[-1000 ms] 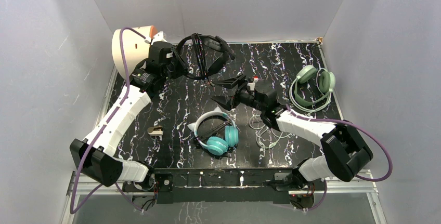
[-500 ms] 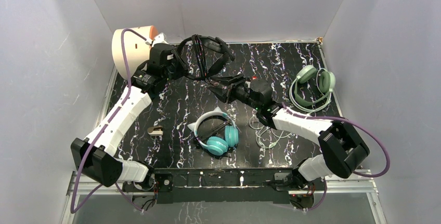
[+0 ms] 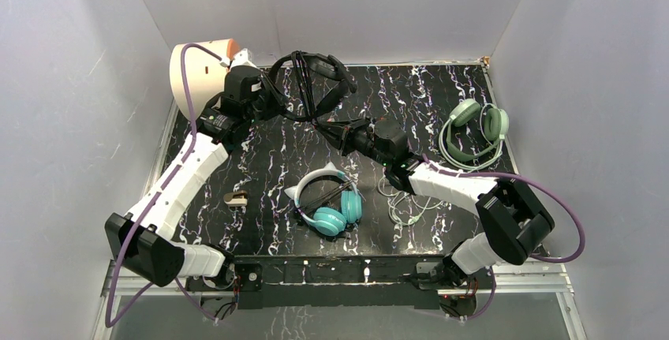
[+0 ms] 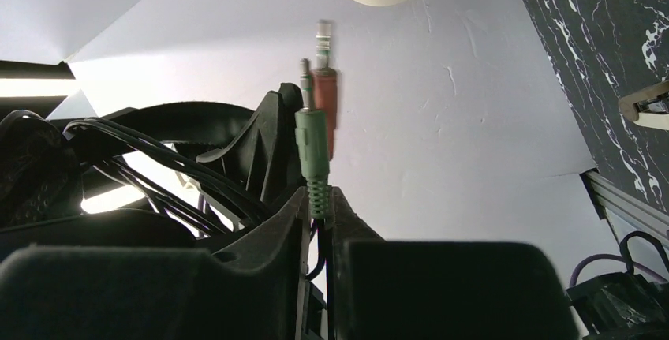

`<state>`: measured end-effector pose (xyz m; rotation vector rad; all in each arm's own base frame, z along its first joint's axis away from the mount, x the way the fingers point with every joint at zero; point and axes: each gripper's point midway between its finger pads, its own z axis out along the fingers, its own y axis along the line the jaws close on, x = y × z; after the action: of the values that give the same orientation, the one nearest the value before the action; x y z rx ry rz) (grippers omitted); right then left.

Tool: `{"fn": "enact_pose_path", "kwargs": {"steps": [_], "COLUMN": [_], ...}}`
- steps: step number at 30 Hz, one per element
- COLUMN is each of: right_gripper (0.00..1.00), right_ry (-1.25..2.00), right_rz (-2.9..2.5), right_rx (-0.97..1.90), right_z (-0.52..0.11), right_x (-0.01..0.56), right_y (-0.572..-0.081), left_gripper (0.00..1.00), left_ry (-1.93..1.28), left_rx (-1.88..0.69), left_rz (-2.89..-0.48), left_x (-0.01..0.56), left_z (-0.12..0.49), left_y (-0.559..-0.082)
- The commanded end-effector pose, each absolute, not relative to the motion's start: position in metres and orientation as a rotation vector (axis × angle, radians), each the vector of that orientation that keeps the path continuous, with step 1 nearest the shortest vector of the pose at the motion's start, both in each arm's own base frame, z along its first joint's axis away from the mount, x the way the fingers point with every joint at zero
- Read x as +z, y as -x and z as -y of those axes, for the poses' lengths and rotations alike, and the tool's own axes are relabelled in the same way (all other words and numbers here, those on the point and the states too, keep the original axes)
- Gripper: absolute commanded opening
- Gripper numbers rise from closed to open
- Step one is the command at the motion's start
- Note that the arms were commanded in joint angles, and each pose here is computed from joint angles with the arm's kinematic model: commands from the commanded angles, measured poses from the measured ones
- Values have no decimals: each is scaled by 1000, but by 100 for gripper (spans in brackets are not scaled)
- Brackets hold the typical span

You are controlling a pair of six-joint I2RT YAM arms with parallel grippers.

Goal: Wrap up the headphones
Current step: Wrap the headphones cable around the headphones.

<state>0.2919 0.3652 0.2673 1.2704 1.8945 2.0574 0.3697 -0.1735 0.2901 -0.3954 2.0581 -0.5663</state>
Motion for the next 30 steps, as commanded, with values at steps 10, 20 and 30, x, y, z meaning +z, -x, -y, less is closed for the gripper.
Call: {"fn": "enact_pose_path", "kwargs": {"steps": [10,20,30], "right_gripper": [22,0,0], "right_ry": [-1224,-750,231], "right_rz": [-1811,-1711,-1469], "right_rx": [2116,1988,1794], "right_z": [-358,-322,-304], "right_x": [297,300,379], "right_y": [-287,-287,-250], "left_gripper": [0,0,0], "left_ry": [350,37,-241], "left_rx": [-663,-1012,-1324], "left_rz": [-1938,-1915,-1939], "left_x": [335,360,358], "left_z": [176,227,257], "left_y": [-362,-322,-263]}}
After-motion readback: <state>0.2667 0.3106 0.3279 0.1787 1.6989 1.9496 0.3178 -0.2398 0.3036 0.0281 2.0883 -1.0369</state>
